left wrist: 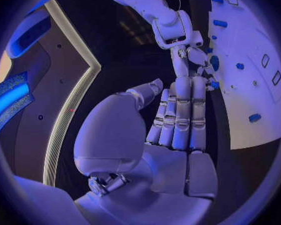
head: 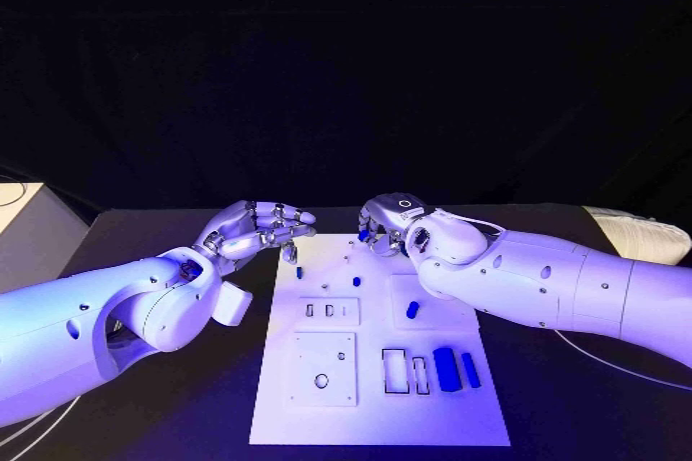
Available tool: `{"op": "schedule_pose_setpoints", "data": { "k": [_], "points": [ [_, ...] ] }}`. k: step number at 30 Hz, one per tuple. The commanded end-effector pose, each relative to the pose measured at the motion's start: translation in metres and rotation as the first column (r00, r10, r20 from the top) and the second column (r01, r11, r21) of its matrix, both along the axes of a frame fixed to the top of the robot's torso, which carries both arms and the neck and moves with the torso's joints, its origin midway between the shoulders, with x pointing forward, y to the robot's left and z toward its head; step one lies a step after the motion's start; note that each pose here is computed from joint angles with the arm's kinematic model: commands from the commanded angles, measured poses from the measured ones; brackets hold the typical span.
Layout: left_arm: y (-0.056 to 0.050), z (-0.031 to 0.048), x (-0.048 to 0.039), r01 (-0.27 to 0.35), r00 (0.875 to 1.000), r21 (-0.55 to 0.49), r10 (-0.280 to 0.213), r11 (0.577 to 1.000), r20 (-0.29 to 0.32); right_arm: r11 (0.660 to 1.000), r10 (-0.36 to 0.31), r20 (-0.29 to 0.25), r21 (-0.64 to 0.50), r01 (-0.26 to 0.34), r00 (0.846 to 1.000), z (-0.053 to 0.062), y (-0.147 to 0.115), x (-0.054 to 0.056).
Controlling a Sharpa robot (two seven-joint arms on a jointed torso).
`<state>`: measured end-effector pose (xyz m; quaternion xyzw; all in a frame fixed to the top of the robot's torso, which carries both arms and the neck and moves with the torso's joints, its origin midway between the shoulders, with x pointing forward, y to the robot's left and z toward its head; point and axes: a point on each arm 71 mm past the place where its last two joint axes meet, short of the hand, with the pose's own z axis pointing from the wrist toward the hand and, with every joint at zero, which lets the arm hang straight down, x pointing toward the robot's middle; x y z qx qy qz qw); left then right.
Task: Assemble the parts on the task board
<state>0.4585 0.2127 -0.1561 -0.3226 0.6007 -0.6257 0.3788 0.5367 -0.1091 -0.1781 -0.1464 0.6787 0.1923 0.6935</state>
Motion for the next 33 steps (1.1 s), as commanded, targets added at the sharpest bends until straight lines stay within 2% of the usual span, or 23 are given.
{"op": "schedule_pose_setpoints", "data": {
  "k": [1,24,33],
  "points": [
    [-0.002,0.0016,-0.0004,0.020,1.000,-0.009,-0.020,1.000,-0.002,1.000,-0.007,0.005,0.010,0.007,1.000,0.001,0.002,0.002],
    [-0.005,0.0011,0.0008,0.025,1.000,-0.009,-0.025,1.000,-0.005,1.000,-0.001,-0.006,0.002,0.001,1.000,-0.002,0.014,0.005],
    [-0.006,0.0012,0.0011,0.024,1.000,-0.011,-0.024,1.000,-0.004,1.000,0.002,-0.032,-0.005,-0.002,0.999,-0.008,0.018,0.004]
  ]
}}
